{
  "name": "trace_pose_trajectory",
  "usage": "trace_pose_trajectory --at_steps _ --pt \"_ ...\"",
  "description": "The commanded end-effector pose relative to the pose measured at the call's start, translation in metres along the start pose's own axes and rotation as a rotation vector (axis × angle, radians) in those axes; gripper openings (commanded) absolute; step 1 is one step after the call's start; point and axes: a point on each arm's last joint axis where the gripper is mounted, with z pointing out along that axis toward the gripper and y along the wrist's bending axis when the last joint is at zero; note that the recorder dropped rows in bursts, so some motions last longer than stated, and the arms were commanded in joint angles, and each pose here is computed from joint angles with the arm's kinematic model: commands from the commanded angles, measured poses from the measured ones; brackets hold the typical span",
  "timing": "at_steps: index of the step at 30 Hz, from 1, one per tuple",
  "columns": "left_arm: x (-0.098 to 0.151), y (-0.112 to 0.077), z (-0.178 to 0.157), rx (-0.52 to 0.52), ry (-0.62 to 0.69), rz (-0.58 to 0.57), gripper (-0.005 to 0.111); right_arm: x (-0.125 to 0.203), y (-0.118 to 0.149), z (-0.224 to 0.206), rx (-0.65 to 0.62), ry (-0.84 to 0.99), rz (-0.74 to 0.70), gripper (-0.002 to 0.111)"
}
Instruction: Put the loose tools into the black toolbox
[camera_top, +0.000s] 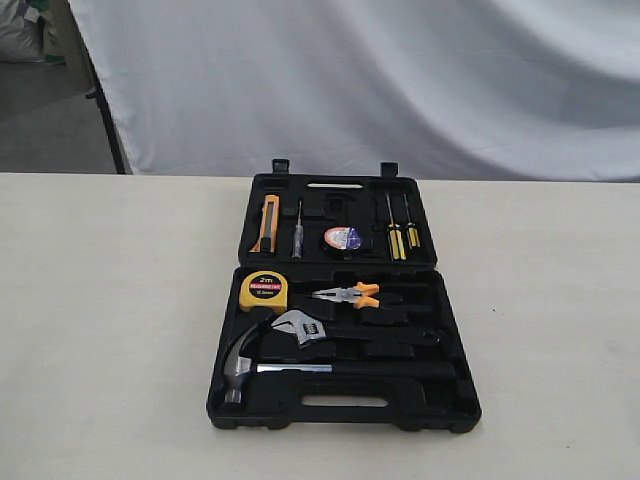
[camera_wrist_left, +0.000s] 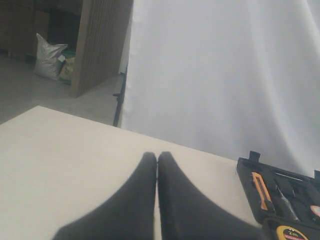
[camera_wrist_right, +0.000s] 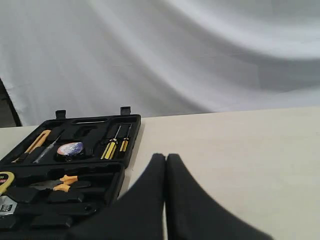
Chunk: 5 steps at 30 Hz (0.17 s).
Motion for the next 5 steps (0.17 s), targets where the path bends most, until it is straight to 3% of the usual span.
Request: trace_pose_trajectory --at_steps 1,5 --pt "-0.0021 0.0009 -0.0004 -0.021 -0.02 0.0 0.001 0.0002 -0.0004 -0.0003 0.005 -0.01 0.001 -0.001" --pt "-0.0021 0.0009 -0.0004 -0.021 -0.02 0.0 0.001 0.0002 -0.0004 -0.0003 0.005 -0.01 0.001 -0.001"
